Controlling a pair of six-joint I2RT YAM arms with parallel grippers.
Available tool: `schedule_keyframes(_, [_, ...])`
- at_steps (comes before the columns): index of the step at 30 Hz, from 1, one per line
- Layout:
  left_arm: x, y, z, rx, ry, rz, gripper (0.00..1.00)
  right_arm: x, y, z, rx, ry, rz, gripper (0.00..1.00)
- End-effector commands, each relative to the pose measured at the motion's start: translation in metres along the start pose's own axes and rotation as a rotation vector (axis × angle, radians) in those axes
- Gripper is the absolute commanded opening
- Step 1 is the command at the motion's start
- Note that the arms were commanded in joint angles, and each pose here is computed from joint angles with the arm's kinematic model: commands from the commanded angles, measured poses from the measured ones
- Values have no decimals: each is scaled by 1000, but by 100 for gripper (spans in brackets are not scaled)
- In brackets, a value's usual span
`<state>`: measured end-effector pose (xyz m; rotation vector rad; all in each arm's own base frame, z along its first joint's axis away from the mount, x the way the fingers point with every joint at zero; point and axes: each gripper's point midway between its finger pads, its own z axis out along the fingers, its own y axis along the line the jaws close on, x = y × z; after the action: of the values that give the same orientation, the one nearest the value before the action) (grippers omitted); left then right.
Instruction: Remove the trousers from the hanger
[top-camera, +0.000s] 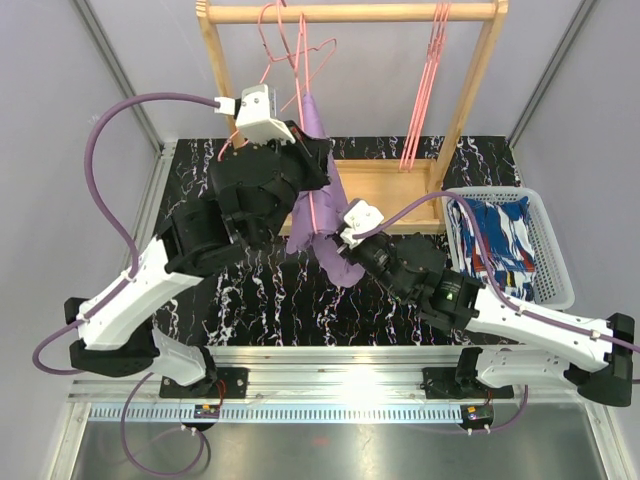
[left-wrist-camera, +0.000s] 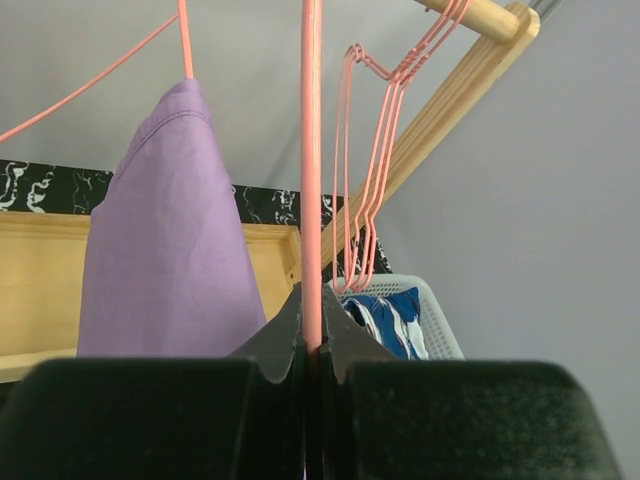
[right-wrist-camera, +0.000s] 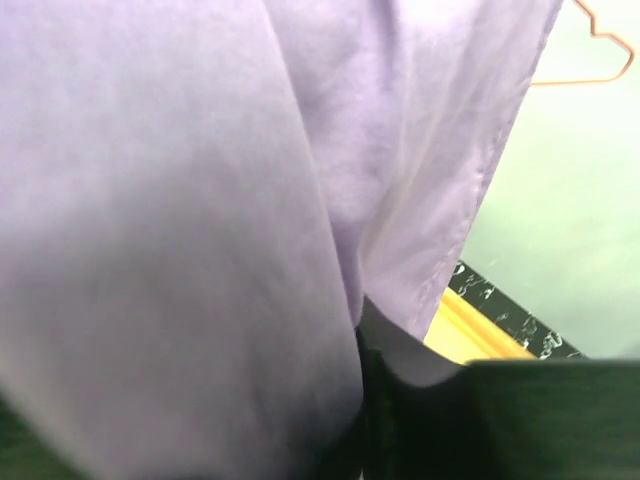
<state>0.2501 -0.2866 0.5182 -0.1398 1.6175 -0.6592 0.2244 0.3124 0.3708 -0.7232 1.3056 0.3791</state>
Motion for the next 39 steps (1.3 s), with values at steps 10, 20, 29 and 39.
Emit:
schedule_keyframes(10, [0, 5, 29, 82, 106, -30, 0, -81, -39, -21, 64, -120, 90, 0])
schedule_keyframes(20, [8, 1, 26, 116, 147, -27, 0, -99, -66, -33, 163, -135, 122, 0])
schedule_keyframes(29, [43, 24, 16, 71, 237, -20, 0, -146, -100, -51, 250, -230, 177, 0])
schedule_keyframes(39, [84, 85, -13, -43, 288, 47, 0, -188, -118, -76, 227, -294, 240, 0])
